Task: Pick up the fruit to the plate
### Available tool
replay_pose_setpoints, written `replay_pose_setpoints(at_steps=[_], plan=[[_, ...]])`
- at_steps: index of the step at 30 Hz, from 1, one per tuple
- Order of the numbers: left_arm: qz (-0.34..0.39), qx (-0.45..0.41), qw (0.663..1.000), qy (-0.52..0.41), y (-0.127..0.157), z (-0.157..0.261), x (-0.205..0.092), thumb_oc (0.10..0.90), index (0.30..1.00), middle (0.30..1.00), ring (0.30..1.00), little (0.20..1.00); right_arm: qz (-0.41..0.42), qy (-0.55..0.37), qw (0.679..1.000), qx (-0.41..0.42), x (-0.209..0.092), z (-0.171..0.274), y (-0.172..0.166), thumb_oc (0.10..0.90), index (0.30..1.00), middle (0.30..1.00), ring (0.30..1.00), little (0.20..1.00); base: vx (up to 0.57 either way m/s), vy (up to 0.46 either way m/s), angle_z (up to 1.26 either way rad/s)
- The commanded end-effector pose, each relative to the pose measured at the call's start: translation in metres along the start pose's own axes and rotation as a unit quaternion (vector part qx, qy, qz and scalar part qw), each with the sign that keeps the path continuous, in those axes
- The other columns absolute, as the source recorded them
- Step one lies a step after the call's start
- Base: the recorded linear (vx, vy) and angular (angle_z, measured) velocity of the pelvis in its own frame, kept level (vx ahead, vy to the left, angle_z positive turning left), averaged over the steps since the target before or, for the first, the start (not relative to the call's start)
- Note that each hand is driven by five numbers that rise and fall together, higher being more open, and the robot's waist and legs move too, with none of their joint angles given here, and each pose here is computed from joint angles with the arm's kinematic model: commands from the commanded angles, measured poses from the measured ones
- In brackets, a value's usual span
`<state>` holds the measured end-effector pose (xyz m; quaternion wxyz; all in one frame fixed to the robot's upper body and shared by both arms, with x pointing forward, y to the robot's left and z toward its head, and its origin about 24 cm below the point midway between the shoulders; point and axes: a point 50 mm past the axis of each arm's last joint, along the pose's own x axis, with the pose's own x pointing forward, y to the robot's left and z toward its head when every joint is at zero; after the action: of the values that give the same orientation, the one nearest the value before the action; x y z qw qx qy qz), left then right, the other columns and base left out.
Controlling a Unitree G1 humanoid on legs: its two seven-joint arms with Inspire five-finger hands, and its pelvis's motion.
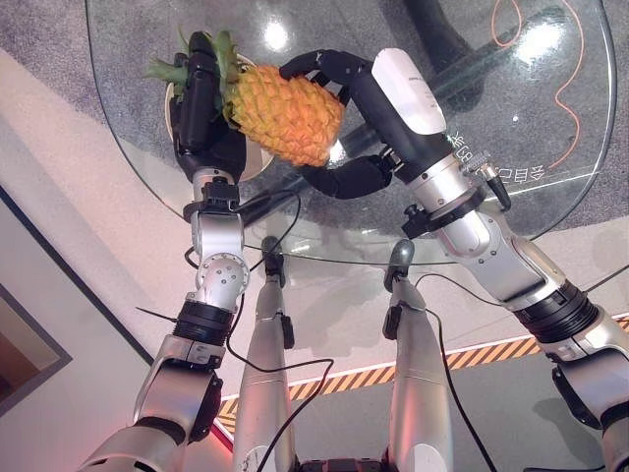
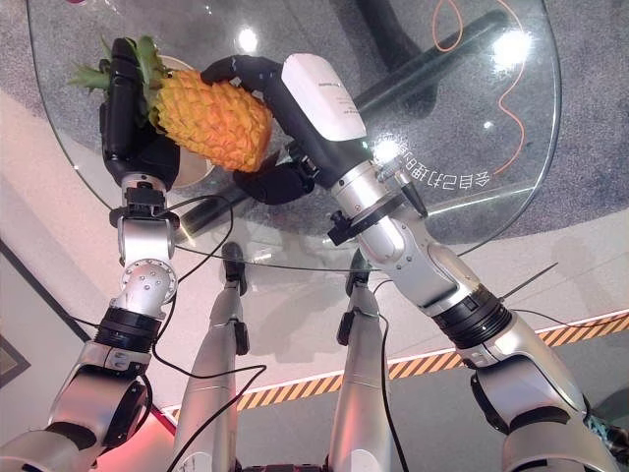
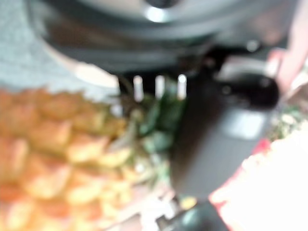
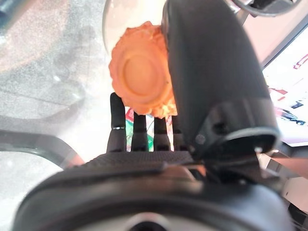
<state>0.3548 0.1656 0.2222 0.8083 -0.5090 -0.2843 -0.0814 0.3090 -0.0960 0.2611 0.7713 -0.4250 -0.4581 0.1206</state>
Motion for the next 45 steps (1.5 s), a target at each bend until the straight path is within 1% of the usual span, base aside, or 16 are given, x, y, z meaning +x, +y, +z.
replay_pose_setpoints(at_steps=[1, 11, 23, 32, 37, 40, 43, 45], plan=[[-0.163, 0.008, 0.983, -0.085, -0.066, 0.025, 0.015, 0.1, 0.3, 0.3, 0.3, 0.2, -0.103, -0.082, 0.991, -0.007, 0.016, 0.032, -0.032, 0.8, 0.9, 0.9, 0.9, 0.9, 0.0, 0.0, 0.0], [-0.149, 0.011, 0.982, -0.113, -0.066, 0.031, 0.015, 0.1, 0.3, 0.3, 0.3, 0.2, -0.149, -0.066, 0.987, -0.011, 0.014, 0.027, -0.038, 0.8, 0.9, 0.9, 0.9, 0.9, 0.0, 0.0, 0.0], [-0.128, 0.007, 0.98, -0.154, -0.064, 0.041, 0.015, 0.1, 0.3, 0.3, 0.3, 0.2, -0.166, -0.053, 0.984, -0.02, 0.014, 0.022, -0.041, 0.8, 0.9, 0.9, 0.9, 0.9, 0.0, 0.0, 0.0], [-0.109, -0.035, 0.973, -0.199, -0.063, 0.051, 0.013, 0.1, 0.3, 0.3, 0.3, 0.2, -0.174, -0.045, 0.983, -0.02, 0.015, 0.021, -0.041, 0.8, 0.9, 0.9, 0.9, 0.9, 0.0, 0.0, 0.0], [-0.109, -0.079, 0.97, -0.203, -0.065, 0.051, 0.012, 0.1, 0.3, 0.3, 0.3, 0.2, -0.177, -0.046, 0.983, -0.021, 0.016, 0.022, -0.04, 0.8, 0.9, 0.9, 0.9, 0.9, 0.0, 0.0, 0.0], [-0.112, -0.09, 0.968, -0.207, -0.067, 0.051, 0.011, 0.1, 0.3, 0.3, 0.3, 0.2, -0.179, -0.045, 0.983, -0.021, 0.016, 0.022, -0.04, 0.8, 0.9, 0.9, 0.9, 0.9, 0.0, 0.0, 0.0], [-0.11, -0.085, 0.966, -0.218, -0.067, 0.053, 0.008, 0.1, 0.3, 0.3, 0.3, 0.2, -0.18, -0.039, 0.983, -0.022, 0.015, 0.021, -0.04, 0.8, 0.9, 0.9, 0.9, 0.9, 0.0, 0.0, 0.0], [-0.106, -0.049, 0.96, -0.254, -0.071, 0.06, 0.005, 0.1, 0.3, 0.3, 0.3, 0.2, -0.195, -0.025, 0.98, -0.026, 0.013, 0.016, -0.042, 0.8, 0.9, 0.9, 0.9, 0.9, 0.0, 0.0, 0.0]])
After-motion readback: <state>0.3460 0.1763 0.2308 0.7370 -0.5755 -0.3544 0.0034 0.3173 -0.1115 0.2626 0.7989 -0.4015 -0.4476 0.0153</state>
